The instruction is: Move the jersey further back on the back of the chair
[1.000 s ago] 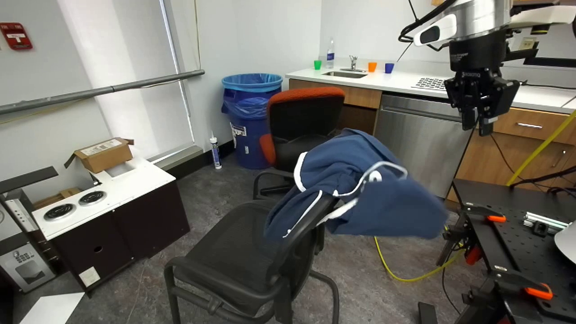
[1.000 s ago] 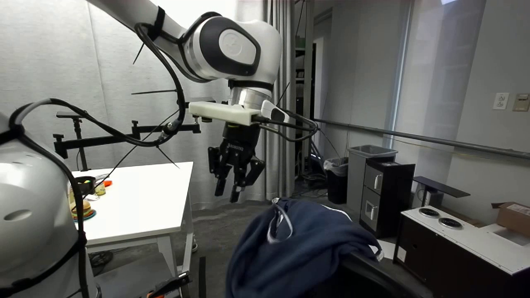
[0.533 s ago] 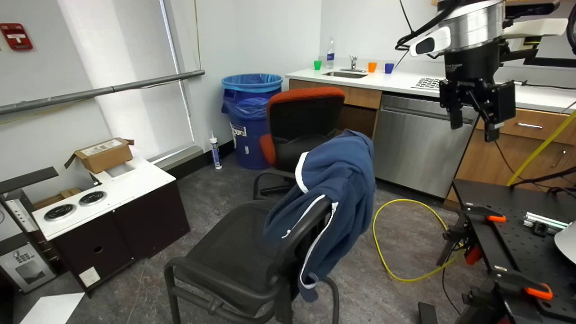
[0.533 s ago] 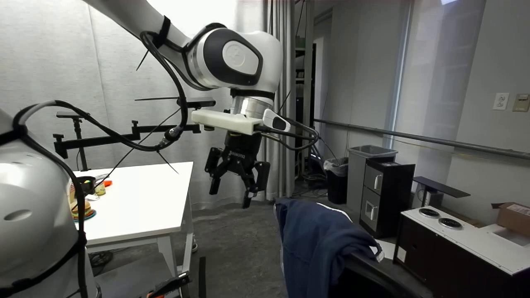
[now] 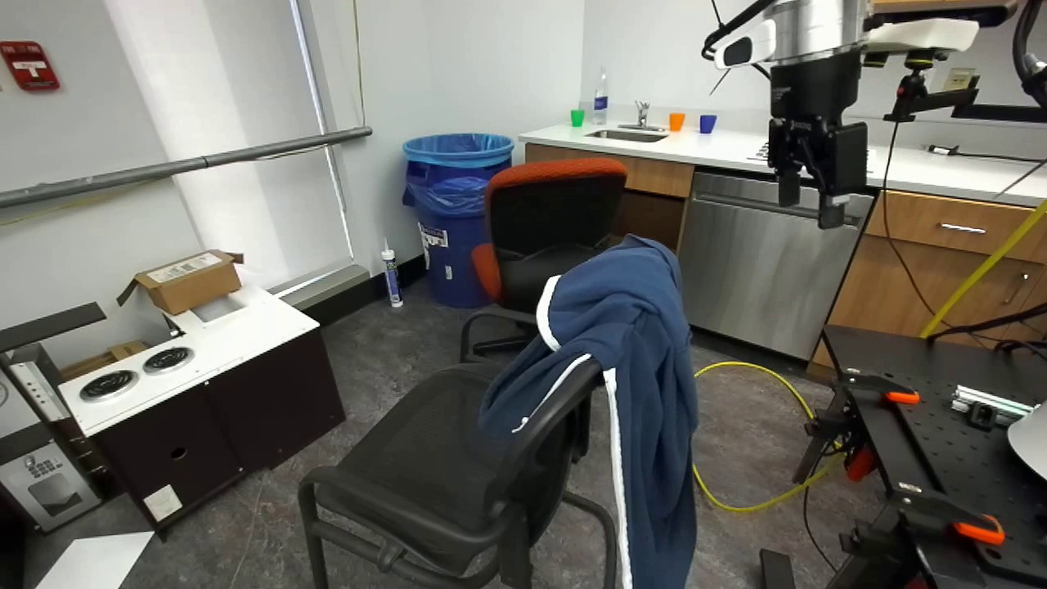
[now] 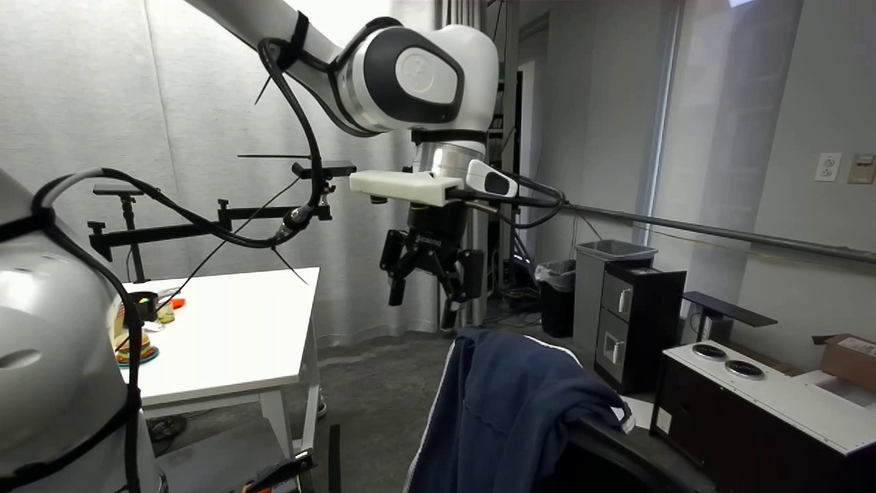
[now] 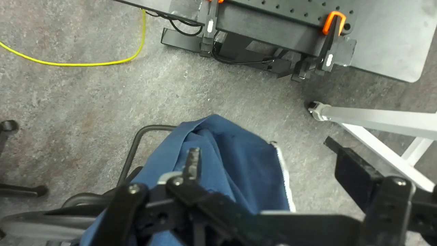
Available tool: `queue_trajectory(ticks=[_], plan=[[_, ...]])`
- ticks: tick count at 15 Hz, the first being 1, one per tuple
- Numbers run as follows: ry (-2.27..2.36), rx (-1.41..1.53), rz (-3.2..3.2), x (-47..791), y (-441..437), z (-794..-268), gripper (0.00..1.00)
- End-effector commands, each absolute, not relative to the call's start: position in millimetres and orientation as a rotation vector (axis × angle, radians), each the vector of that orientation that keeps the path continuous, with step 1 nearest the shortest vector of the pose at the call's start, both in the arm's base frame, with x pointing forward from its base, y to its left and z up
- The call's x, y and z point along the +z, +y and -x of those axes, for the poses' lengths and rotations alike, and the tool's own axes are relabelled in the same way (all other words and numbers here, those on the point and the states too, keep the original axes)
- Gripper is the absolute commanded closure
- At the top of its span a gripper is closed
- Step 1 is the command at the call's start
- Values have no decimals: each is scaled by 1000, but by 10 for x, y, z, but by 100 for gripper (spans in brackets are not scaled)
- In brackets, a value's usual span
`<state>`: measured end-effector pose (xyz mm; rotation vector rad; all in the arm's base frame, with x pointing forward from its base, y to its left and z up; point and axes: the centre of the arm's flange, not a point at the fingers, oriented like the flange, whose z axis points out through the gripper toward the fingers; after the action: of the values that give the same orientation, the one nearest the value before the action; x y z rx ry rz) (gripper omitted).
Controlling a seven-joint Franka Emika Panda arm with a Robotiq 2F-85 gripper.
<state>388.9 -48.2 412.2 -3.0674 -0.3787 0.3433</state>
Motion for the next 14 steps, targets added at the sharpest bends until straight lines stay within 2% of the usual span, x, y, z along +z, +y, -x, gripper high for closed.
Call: queue_trajectory(ticks=[1, 14], plan=[[-342, 328, 3073, 4169, -551, -3945, 0], [-304, 327, 3078, 4183, -624, -4026, 0]])
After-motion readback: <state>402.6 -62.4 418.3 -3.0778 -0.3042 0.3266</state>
